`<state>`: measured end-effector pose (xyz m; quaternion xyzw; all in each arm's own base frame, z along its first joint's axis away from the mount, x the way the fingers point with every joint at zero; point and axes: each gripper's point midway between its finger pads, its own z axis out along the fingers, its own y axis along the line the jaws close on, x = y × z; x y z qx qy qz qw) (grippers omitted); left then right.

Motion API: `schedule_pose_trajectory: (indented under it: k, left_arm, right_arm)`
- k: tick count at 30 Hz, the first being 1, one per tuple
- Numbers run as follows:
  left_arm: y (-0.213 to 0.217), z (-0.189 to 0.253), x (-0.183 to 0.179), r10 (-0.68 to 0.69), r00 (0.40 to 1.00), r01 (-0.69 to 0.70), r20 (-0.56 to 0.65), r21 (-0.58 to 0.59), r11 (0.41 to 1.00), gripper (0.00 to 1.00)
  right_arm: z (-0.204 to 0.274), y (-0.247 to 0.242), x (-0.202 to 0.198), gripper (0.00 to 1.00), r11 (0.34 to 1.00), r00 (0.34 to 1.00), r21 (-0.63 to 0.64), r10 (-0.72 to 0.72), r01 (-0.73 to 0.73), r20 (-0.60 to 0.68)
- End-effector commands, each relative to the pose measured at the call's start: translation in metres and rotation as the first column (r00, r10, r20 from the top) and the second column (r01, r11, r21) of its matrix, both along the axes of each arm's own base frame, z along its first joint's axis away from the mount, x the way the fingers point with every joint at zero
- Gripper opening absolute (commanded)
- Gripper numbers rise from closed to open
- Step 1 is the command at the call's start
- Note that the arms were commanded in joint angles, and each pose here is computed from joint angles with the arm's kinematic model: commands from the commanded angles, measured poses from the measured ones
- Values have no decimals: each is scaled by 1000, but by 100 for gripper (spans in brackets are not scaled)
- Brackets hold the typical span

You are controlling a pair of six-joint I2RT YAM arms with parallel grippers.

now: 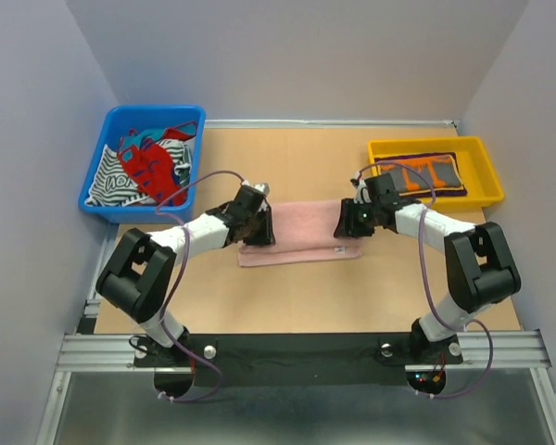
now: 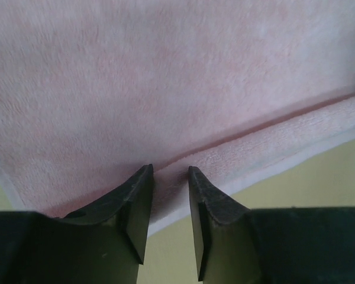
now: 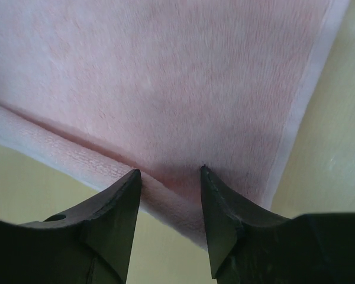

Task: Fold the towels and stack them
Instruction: Fold the towel

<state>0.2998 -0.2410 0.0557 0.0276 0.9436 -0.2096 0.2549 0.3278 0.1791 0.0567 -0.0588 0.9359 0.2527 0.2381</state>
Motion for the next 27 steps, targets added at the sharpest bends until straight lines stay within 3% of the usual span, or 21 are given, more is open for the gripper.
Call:
schedule_pose_trajectory:
  k: [1,8,16,19,23,27]
  left_arm:
    - [8,6,-17,32,999,-32,41,1,999,39]
    - [17,2,-53,83,995,-81,47,-46,996,39]
    - [21,74,-33,210,954,-171,214,-185,968,42]
    - [15,81,-24,213,951,-173,223,-189,967,42]
    - [11,61,-20,234,954,-199,189,-186,962,41]
    - [18,23,-30,284,952,-262,116,-172,950,38]
  right_arm:
    - [7,4,-21,50,999,999,32,14,-15,32]
    - [19,1,-59,49,994,999,108,-1,-4,52]
    - [93,17,-46,49,963,971,268,-40,-25,234]
    - [106,27,-37,49,943,968,330,-56,-30,246]
    - [98,27,-23,49,927,955,374,-138,31,263]
    - [55,28,-38,49,915,975,397,-149,72,166]
